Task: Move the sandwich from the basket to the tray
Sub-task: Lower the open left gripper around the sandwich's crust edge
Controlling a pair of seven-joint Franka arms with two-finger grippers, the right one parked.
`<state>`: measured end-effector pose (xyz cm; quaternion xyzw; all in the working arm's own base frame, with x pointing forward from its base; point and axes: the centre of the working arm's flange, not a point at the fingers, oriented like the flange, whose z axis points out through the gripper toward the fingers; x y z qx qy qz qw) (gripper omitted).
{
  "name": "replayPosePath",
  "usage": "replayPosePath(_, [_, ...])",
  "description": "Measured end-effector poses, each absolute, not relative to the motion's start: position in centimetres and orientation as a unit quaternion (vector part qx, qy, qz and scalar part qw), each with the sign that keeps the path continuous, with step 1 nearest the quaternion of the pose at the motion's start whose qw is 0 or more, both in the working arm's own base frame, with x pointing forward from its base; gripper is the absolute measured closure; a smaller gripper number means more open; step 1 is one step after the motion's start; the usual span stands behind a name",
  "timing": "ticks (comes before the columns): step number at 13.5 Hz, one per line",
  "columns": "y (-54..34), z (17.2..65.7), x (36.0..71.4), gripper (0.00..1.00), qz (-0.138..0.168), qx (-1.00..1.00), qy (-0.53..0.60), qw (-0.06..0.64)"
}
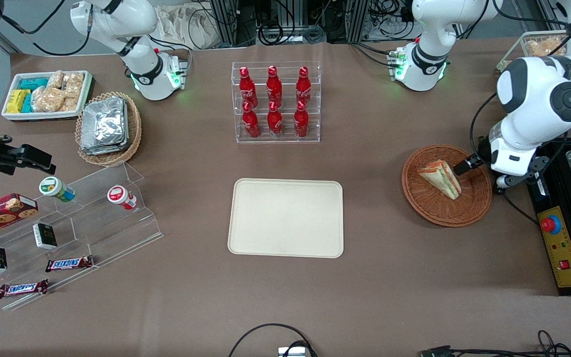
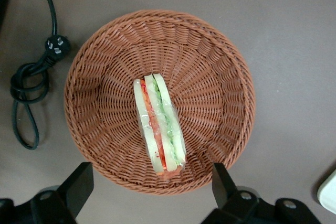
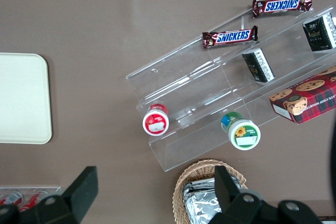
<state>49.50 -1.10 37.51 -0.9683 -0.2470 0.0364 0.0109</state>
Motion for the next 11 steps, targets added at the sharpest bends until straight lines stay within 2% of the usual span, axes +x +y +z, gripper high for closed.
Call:
replayPosePath(6, [-3.5,31.9,46.6,0.0,-0.003,-0.961,-0.276,0.009])
replayPosePath(11, [-4.0,28.8,45.1,0.0,-0.016,-0.959,-0.284,0.002])
